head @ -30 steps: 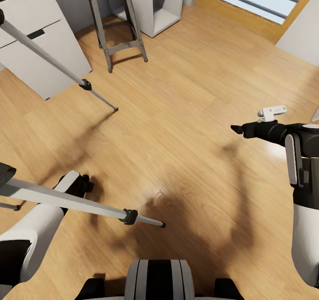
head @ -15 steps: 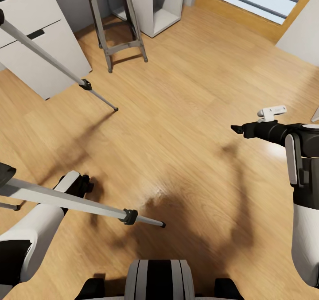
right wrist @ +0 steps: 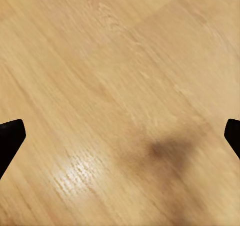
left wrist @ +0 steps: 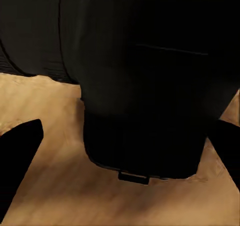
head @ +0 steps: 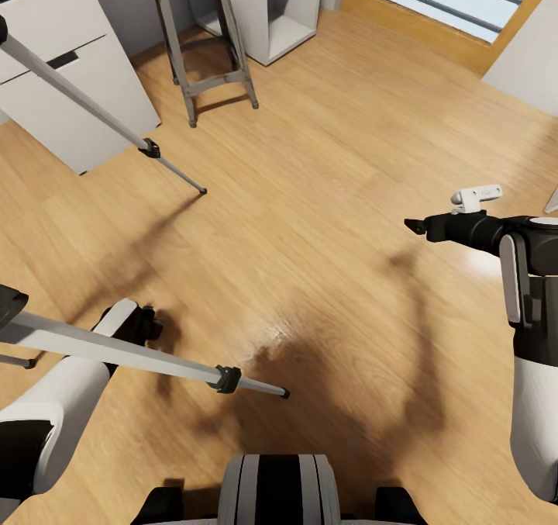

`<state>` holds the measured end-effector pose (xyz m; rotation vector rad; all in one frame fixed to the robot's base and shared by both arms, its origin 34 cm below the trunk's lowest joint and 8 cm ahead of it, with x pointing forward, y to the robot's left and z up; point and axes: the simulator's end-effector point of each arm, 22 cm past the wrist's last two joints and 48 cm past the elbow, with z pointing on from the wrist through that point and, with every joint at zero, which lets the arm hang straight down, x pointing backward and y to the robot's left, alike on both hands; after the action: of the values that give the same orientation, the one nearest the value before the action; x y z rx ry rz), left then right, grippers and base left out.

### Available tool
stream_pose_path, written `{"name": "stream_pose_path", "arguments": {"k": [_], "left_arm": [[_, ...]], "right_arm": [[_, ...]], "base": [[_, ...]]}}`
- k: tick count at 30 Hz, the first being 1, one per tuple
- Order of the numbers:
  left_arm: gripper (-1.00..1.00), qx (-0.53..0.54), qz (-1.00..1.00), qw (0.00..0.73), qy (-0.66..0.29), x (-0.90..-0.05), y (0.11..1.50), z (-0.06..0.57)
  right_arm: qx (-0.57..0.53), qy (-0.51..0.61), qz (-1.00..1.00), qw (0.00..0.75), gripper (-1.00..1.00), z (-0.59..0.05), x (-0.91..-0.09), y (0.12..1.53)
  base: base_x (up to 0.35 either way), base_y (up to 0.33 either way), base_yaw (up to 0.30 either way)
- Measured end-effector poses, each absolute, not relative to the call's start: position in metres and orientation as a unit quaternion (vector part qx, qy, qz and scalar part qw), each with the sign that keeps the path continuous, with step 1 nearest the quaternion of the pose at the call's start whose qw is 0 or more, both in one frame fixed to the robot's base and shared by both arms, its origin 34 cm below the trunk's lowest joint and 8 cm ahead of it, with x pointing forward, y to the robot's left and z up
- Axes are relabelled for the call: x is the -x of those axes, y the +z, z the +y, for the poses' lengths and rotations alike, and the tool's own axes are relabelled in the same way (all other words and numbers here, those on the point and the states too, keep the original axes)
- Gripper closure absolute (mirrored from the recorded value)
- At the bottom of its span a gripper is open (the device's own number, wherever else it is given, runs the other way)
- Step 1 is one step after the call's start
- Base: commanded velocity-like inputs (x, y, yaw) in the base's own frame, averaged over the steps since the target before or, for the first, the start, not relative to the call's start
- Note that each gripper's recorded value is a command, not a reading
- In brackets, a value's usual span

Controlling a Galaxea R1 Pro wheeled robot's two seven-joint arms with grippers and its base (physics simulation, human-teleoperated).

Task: Attach the digital camera to the camera tripod in the bedroom.

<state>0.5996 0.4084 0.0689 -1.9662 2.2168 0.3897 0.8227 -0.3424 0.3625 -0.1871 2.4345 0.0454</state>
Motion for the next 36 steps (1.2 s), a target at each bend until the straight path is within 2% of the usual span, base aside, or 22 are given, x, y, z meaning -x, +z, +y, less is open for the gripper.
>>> {"name": "stream_pose_path", "arguments": {"k": [8, 18, 36], "left_arm": [[1.00, 0.658, 0.738, 0.077, 0.131, -0.599, 0.069, 0.410], [1.00, 0.657, 0.739, 0.078, 0.129, -0.600, 0.068, 0.409], [1.00, 0.656, 0.739, 0.078, 0.130, -0.597, 0.068, 0.411]], "right_arm": [[0.078, 0.005, 0.938, 0.339, -1.00, -0.356, -0.820, 0.364], [0.095, 0.044, 0.937, 0.332, -1.00, -0.342, -0.814, 0.363], [0.098, 0.052, 0.937, 0.331, -1.00, -0.340, -0.813, 0.364]], "base": [[0.000, 0.000, 0.000], [0.000, 0.000, 0.000], [0.000, 0.000, 0.000]]}}
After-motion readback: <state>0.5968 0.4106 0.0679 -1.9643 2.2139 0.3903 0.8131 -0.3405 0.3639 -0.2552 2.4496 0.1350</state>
